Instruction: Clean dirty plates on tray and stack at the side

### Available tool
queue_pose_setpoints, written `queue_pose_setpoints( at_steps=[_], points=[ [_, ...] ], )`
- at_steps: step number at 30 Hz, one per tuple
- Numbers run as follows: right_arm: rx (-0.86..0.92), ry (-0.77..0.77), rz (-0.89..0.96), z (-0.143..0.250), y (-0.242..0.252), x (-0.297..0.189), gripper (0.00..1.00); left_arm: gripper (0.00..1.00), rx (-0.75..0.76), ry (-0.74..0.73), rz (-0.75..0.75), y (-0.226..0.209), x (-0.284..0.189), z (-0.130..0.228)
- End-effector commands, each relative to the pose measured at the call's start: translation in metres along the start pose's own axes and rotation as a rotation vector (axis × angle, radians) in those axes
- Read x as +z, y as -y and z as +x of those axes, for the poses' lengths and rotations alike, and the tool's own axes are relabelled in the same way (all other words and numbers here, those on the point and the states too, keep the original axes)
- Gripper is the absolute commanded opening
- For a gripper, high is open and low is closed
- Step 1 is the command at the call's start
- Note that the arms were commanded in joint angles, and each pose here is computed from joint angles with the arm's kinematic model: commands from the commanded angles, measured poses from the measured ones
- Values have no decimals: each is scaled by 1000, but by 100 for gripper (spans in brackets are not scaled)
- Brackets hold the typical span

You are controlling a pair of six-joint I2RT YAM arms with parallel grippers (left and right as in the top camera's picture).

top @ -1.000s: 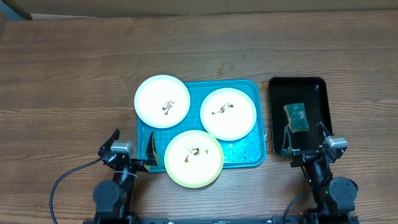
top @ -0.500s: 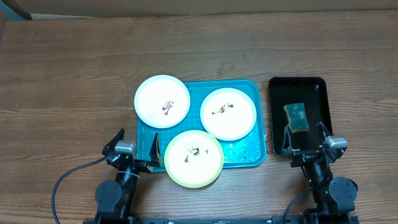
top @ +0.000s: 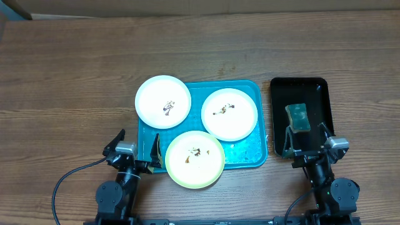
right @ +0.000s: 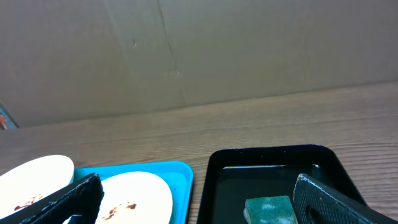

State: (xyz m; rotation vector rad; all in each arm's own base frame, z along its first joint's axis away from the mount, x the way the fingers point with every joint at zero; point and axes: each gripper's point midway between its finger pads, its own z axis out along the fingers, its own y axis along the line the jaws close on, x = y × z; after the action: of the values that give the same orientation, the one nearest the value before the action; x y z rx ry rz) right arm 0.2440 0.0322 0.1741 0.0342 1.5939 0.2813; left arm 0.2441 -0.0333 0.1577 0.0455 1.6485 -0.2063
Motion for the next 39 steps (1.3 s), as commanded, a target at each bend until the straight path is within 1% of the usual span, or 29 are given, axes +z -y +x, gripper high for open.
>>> queue_pose_setpoints(
  at_steps=[1, 27, 34, 39],
  points=[
    [0, -2, -5, 3, -1, 0, 100, 100, 5, 2, -6, -1, 0, 1],
    [2, -3, -6, 3, -1, 0, 100, 100, 4, 2, -4, 0, 0, 1],
    [117, -2, -7, 2, -1, 0, 100, 100, -14, 2, -5, -1, 0, 1],
    [138, -56, 1, 3, -3, -4, 100, 100, -19, 16, 21, 4, 0, -3]
  ],
)
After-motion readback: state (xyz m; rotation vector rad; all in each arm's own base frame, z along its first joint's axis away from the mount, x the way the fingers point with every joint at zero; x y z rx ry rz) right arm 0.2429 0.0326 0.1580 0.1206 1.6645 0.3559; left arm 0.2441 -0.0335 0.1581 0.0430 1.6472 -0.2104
